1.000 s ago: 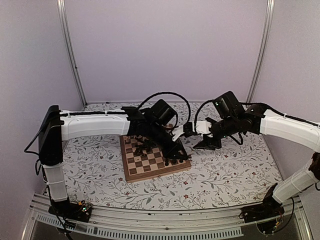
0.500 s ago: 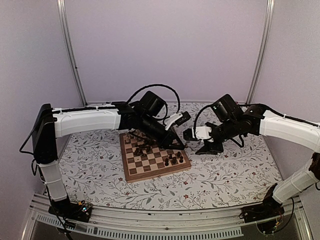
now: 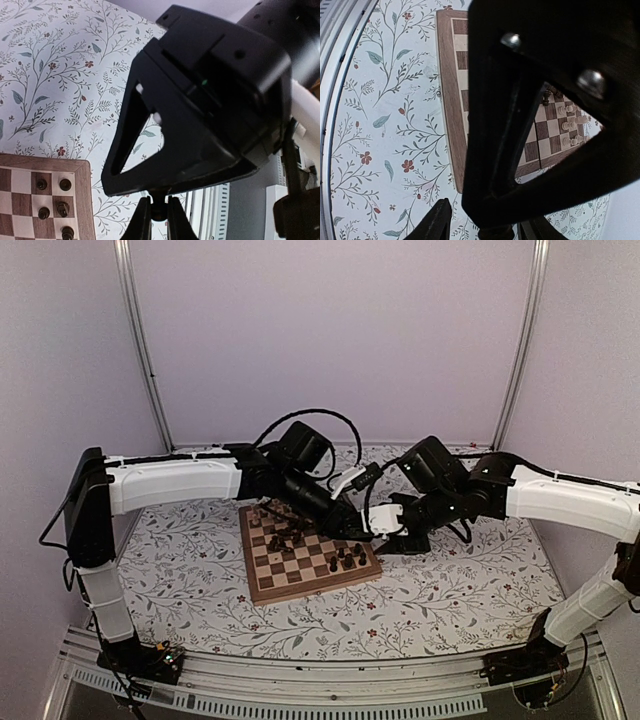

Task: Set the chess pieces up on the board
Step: Adjust the chess piece.

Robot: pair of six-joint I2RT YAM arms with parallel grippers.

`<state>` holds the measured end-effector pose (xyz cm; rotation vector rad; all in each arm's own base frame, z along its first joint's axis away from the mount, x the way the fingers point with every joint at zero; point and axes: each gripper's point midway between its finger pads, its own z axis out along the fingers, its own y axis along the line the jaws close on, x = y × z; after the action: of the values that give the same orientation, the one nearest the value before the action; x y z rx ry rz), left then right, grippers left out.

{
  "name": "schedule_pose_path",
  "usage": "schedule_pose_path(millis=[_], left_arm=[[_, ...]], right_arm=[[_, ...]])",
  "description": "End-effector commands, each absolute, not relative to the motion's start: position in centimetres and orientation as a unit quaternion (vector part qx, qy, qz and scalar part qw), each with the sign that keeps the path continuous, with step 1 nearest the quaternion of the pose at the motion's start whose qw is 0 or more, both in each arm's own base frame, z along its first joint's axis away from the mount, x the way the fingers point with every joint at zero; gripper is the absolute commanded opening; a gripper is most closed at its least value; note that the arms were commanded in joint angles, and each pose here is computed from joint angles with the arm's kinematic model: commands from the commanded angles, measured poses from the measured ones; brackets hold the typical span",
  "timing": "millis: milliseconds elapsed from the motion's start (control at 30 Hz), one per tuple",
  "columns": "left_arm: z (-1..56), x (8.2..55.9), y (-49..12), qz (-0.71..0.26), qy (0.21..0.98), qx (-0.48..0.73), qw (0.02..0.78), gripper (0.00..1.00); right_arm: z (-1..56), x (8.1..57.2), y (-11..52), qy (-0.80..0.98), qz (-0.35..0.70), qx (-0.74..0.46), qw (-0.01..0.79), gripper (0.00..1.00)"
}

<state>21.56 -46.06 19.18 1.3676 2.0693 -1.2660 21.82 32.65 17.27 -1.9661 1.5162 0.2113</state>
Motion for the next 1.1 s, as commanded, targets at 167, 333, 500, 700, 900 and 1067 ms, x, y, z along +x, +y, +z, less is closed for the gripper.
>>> schedule_pose_path(millis=[167,333,500,700,900,1067], left_arm=[[18.3,22.0,-46.1,-0.456,0.735,0.474,0.163,0.06],[18.0,22.1,-46.1,-0.454,0.739,0.472,0.158,0.06],[17.7,22.2,-46.2,-0.454,0.742,0.469,0.154,0.06],[18.5,23.3,-45.6,-0.439,0.749,0.463,0.179,0.19],[22.1,24.3,-44.1,-0.414,0.741,0.456,0.269,0.33],[26.1,23.3,-43.8,-0.437,0.683,0.439,0.388,0.38]], right_arm=[[17.9,22.3,33.0,0.565,0.037,-0.751,0.339,0.35],[17.9,22.3,33.2,0.56,0.019,-0.753,0.346,0.31],[18.1,22.6,33.3,0.56,0.004,-0.751,0.35,0.21],[17.4,22.7,33.1,0.568,0.004,-0.745,0.351,0.06],[20.1,22.5,32.9,0.589,0.129,-0.704,0.376,0.05],[22.5,21.4,32.2,0.592,0.273,-0.656,0.381,0.05]])
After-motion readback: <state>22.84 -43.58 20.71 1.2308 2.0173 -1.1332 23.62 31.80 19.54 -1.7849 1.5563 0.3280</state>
